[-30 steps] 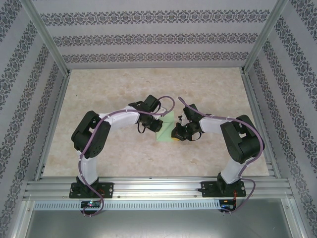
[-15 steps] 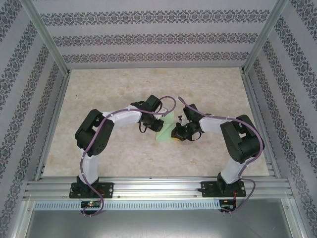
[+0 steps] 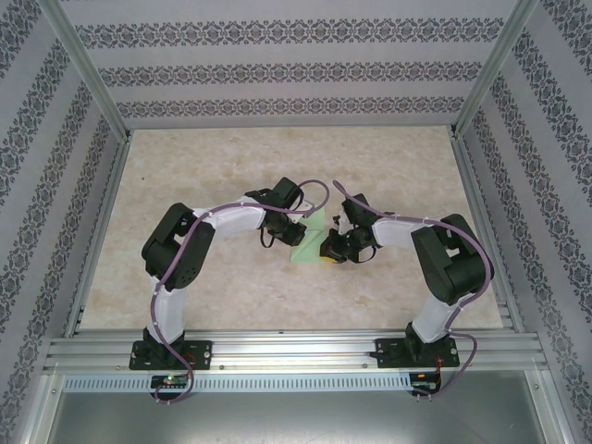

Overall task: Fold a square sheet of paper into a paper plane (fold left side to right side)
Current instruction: Fold the triangle a second time at the center of the table.

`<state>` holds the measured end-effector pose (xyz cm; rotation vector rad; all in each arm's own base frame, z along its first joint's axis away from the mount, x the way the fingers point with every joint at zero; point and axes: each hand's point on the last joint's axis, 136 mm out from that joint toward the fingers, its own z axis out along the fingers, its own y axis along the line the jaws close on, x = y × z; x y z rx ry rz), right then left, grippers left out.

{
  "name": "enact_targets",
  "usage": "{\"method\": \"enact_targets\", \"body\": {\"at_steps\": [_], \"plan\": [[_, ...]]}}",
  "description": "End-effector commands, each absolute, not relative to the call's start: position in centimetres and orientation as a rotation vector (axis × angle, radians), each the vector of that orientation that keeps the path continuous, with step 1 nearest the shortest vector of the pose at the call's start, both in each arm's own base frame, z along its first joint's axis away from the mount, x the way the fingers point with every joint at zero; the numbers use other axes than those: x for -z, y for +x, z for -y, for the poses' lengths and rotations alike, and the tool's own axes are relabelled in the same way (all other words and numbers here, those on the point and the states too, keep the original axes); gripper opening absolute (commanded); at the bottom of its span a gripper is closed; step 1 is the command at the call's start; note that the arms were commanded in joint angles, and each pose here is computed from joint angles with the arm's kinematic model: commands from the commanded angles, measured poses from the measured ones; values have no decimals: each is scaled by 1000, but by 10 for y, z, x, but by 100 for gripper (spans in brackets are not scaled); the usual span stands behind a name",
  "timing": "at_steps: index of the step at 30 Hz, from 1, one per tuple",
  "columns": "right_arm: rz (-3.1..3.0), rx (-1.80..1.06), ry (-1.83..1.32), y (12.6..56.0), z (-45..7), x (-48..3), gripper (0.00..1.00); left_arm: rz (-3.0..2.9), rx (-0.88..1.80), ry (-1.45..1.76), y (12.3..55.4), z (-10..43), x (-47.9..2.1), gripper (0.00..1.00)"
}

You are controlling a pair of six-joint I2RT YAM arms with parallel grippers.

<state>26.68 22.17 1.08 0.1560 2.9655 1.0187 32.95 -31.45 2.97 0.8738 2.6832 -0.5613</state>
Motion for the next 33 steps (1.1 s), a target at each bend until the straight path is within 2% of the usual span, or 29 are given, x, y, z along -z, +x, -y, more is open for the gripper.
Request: {"method": "enact_targets", "body": {"at_steps": [1,16,25,33], "plan": [[-3064,-886,172,252,-210,10,10,-2690,523,869,336,308,-27,11],[-3033,-915,149,259,-215,4,12,-2716,523,869,330,305,-19,11],[-2883,-1007,133,281,-221,-33,20,-2736,519,867,327,303,-11,11],[-2725,-1150,219,306,-230,-56,16,-2737,531,860,328,305,-8,11]]}}
